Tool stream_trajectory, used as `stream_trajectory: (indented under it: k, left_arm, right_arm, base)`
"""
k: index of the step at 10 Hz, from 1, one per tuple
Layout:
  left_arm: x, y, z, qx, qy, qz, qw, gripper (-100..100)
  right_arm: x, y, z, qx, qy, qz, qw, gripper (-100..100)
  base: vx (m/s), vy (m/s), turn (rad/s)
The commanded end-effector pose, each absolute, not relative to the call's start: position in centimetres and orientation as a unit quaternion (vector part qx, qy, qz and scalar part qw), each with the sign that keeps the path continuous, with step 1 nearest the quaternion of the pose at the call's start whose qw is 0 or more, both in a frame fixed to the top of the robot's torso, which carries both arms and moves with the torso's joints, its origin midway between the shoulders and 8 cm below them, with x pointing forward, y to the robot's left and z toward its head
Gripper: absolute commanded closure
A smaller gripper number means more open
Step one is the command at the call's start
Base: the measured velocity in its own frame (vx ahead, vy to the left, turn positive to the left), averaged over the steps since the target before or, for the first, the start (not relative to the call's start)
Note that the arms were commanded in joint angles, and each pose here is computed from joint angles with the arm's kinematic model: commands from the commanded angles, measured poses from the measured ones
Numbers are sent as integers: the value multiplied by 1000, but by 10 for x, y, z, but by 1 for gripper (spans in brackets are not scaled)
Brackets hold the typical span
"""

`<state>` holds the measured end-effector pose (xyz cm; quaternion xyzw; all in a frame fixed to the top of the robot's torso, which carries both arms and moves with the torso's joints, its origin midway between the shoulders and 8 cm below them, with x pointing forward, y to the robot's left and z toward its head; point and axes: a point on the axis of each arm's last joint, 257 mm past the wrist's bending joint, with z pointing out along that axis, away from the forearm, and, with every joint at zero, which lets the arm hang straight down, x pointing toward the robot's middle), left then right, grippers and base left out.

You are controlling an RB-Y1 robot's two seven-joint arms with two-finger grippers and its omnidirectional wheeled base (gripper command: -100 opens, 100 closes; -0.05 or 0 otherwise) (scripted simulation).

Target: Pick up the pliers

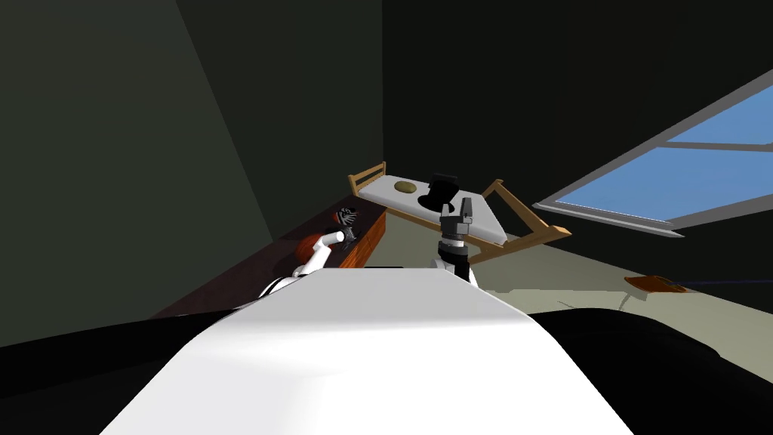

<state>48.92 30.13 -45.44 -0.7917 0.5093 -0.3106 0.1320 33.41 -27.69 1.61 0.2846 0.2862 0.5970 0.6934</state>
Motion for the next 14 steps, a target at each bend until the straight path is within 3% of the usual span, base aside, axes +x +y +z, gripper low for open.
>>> stream_trajectory:
  k: [1, 14]
  left_arm:
    - [481, 303, -466, -802, 510, -290, 111, -100]
    - [411, 333, -525, -847, 504, -168, 24, -100]
  right_arm:
    - [334, -277, 16, 285, 286, 597, 693, 0]
    - [334, -277, 16, 285, 286, 597, 693, 0]
  base:
    - [8, 6, -104]
    - [11, 26, -60]
